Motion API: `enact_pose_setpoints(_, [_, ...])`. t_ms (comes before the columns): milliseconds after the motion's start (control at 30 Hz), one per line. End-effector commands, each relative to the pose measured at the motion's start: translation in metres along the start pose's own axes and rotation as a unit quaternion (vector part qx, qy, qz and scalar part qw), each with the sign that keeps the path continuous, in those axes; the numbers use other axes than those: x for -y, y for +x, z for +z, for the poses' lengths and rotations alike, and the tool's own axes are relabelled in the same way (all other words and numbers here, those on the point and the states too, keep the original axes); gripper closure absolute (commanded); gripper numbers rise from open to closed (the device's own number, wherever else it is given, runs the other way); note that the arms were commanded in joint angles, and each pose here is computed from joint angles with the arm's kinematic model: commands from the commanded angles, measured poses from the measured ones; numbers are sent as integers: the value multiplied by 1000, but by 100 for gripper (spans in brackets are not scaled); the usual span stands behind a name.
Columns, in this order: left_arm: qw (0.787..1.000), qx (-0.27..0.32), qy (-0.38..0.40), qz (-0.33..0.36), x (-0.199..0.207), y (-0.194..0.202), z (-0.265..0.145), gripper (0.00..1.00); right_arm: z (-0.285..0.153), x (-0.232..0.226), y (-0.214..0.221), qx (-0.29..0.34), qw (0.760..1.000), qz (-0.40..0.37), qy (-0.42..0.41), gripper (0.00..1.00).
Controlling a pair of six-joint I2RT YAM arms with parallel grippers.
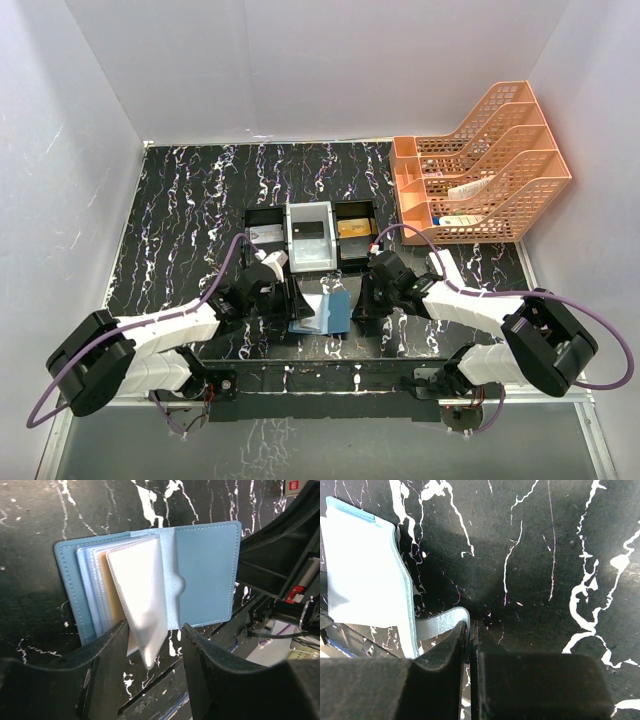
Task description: Take the credit cards out of the card holder
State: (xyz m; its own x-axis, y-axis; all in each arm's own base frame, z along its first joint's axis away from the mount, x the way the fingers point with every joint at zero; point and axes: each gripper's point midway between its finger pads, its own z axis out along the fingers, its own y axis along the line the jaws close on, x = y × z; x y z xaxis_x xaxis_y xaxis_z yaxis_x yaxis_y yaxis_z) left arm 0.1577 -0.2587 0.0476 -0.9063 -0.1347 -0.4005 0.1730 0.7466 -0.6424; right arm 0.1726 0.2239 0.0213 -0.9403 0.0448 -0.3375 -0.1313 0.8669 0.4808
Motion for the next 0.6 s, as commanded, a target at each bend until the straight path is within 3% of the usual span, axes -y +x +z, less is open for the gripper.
enact_pose_setpoints(0, [999,-16,47,-1,16,3,3,57,0,-12,-17,25,1000,0,-14,100])
enact_pose_setpoints(233, [990,-17,139,4,57,-5,2,64,1,-12,-17,27,1000,4,-15,99])
enact_pose_setpoints(367, [985,-29,168,24,74,-8,5,69,-2,-17,-20,39,999,8,-31,92])
enact_pose_setpoints(567, [983,-67,171,9,67,7,26,76,-11,-23,-35,78,996,32,-37,85])
